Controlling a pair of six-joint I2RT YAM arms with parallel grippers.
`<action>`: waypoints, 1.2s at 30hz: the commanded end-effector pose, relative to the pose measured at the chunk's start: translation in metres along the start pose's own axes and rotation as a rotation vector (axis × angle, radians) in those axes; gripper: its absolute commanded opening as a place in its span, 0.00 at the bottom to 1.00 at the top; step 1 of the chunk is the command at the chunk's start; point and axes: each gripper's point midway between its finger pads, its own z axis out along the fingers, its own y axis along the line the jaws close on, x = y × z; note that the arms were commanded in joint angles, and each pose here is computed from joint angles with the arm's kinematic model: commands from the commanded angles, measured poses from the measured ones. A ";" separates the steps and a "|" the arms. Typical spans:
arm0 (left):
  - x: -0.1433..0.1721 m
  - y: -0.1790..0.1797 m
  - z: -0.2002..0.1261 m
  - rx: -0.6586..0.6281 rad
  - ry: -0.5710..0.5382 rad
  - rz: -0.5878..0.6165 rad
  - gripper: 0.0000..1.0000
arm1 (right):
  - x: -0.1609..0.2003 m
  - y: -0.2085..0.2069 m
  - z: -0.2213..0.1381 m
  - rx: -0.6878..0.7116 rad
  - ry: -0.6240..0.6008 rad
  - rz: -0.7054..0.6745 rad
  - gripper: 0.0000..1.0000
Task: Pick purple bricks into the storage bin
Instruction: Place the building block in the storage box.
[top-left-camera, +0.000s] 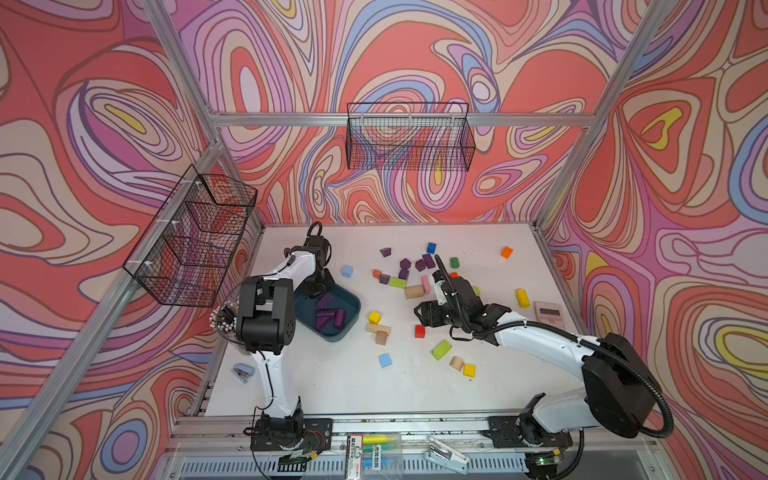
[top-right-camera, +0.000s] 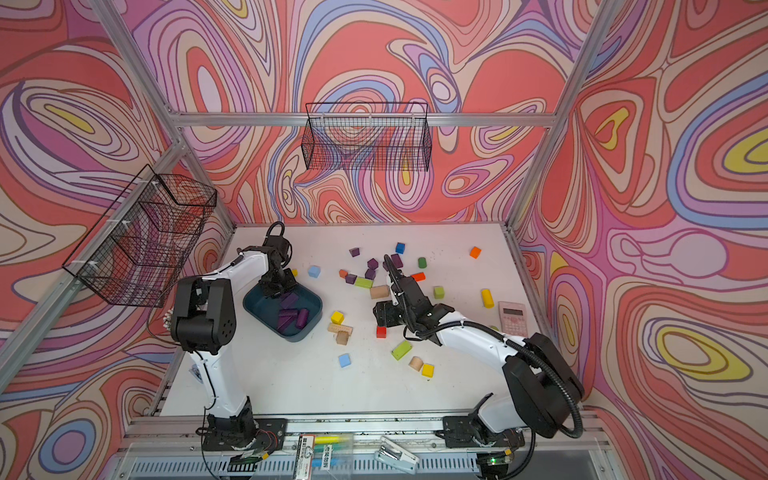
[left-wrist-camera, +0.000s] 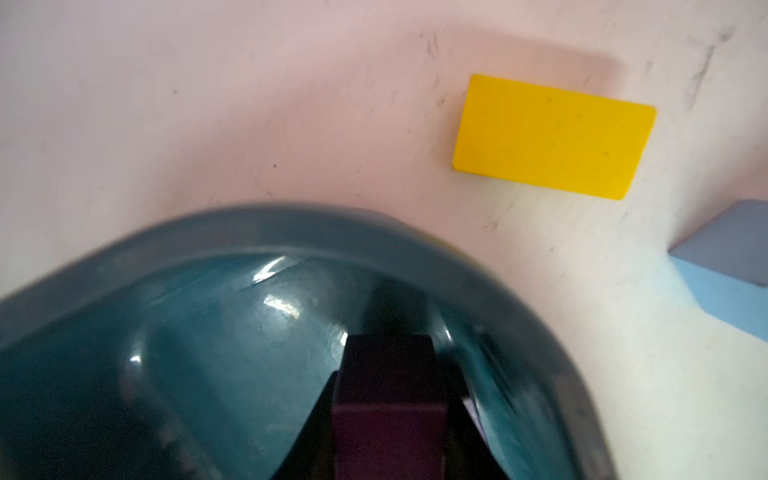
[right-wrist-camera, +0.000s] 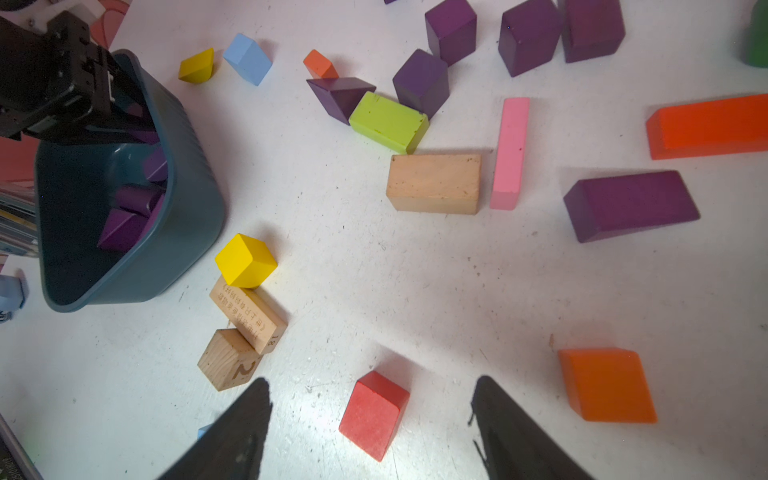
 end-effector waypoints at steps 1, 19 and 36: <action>-0.006 -0.002 -0.003 0.018 0.000 -0.003 0.32 | -0.013 0.003 -0.002 -0.005 -0.022 -0.001 0.80; 0.000 -0.010 -0.095 0.169 -0.107 0.100 0.76 | -0.032 0.010 -0.014 -0.020 -0.073 0.050 0.80; 0.085 -0.074 -0.122 0.375 -0.112 0.558 0.79 | -0.037 -0.013 -0.033 0.137 -0.071 0.276 0.79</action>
